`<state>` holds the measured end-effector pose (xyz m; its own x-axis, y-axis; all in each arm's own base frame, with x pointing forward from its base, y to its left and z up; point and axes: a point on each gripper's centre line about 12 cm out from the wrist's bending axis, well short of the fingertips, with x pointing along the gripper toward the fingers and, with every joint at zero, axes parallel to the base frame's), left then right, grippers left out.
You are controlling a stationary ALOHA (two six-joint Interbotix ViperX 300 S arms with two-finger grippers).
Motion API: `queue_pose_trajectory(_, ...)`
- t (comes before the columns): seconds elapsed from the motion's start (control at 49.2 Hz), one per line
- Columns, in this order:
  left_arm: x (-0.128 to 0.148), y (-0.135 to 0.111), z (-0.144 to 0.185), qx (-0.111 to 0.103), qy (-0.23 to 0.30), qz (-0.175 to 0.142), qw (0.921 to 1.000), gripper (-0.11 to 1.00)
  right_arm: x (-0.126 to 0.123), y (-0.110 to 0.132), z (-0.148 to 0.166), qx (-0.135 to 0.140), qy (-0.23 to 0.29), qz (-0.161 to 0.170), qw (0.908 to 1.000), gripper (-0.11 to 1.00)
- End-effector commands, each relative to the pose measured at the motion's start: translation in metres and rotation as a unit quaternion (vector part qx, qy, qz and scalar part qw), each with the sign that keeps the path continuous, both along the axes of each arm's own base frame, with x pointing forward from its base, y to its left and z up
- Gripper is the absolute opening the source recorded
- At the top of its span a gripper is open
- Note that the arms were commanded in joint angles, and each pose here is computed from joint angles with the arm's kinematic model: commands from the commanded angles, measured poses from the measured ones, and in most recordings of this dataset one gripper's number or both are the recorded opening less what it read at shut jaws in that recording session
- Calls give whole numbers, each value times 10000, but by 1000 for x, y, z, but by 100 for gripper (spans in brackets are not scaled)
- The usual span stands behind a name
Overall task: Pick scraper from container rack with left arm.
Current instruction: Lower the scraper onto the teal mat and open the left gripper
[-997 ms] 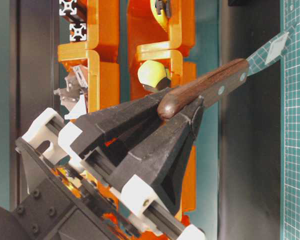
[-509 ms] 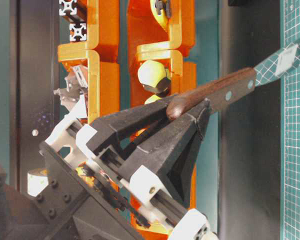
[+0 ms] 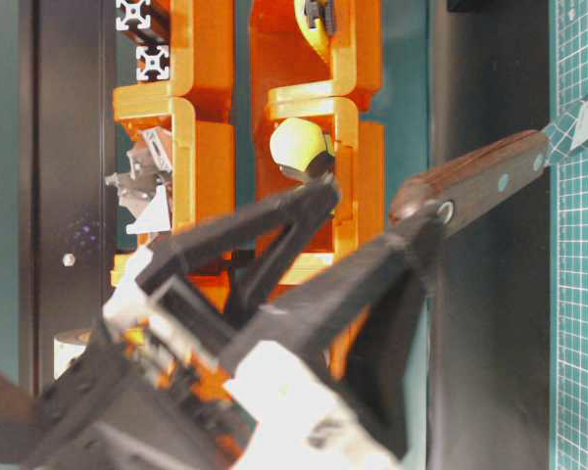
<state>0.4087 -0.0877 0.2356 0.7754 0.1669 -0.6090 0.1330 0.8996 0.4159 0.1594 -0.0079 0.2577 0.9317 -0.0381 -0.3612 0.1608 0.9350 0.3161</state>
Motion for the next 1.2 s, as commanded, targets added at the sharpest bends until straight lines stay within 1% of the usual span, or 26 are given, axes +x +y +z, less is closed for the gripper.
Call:
queue_pose_trajectory(0.0,-11,-2,21,-731,-297,715,9943,91,2,0,11,9,-85,-7,10000,0)
queue_pose_trajectory(0.061,-17,-2,21,-1224,-387,1198,9845,91,2,0,10,4,-47,-2,10000,0)
queue_pose_trajectory(0.122,-22,-2,20,-1733,-484,1599,9706,91,1,0,10,4,-47,-2,10000,0)
queue_pose_trajectory(0.142,-24,-2,18,-1860,-496,1702,9664,91,1,0,9,5,-39,-2,10000,0)
queue_pose_trajectory(0.203,-29,-2,15,-2224,-538,1918,9544,91,1,-1,9,6,-16,-16,10000,0)
queue_pose_trajectory(0.264,-33,-3,13,-2454,-558,1971,9475,91,1,-2,8,8,7,-52,10000,0)
queue_pose_trajectory(0.386,-42,-2,10,-2573,-543,1946,9450,91,0,-5,9,16,6,-149,9999,0)
queue_pose_trajectory(0.488,-51,-1,14,-2608,-574,1894,9449,91,-1,-6,10,5,-24,-180,9998,0)
queue_pose_trajectory(0.61,-70,-2,28,-2658,-694,1697,9464,91,-2,-5,11,3,-47,-171,9998,0)
queue_pose_trajectory(0.712,-93,0,41,-2794,-845,1524,9442,91,-4,-5,16,-6,-146,-180,9997,0)
queue_pose_trajectory(0.793,-115,2,53,-2917,-1002,1321,9420,91,-6,-5,21,-21,-245,-169,9996,0)
queue_pose_trajectory(0.854,-133,3,61,-2979,-1133,1067,9418,91,-7,-5,26,-22,-337,-168,9993,0)
queue_pose_trajectory(0.895,-144,6,65,-2981,-1214,900,9425,91,-8,-5,29,-35,-390,-176,9991,0)
queue_pose_trajectory(0.956,-161,13,75,-2994,-1429,686,9409,91,-9,-5,33,-42,-474,-174,9987,0)
queue_pose_trajectory(1.037,-180,23,89,-2955,-1734,492,9382,90,-11,-5,35,-54,-527,-174,9984,0)
queue_pose_trajectory(1.139,-202,35,108,-2912,-2140,286,9320,90,-11,-4,37,-56,-550,-166,9983,0)
queue_pose_trajectory(1.18,-212,40,116,-2907,-2318,214,9281,89,-11,-4,37,-59,-581,-168,9982,0)
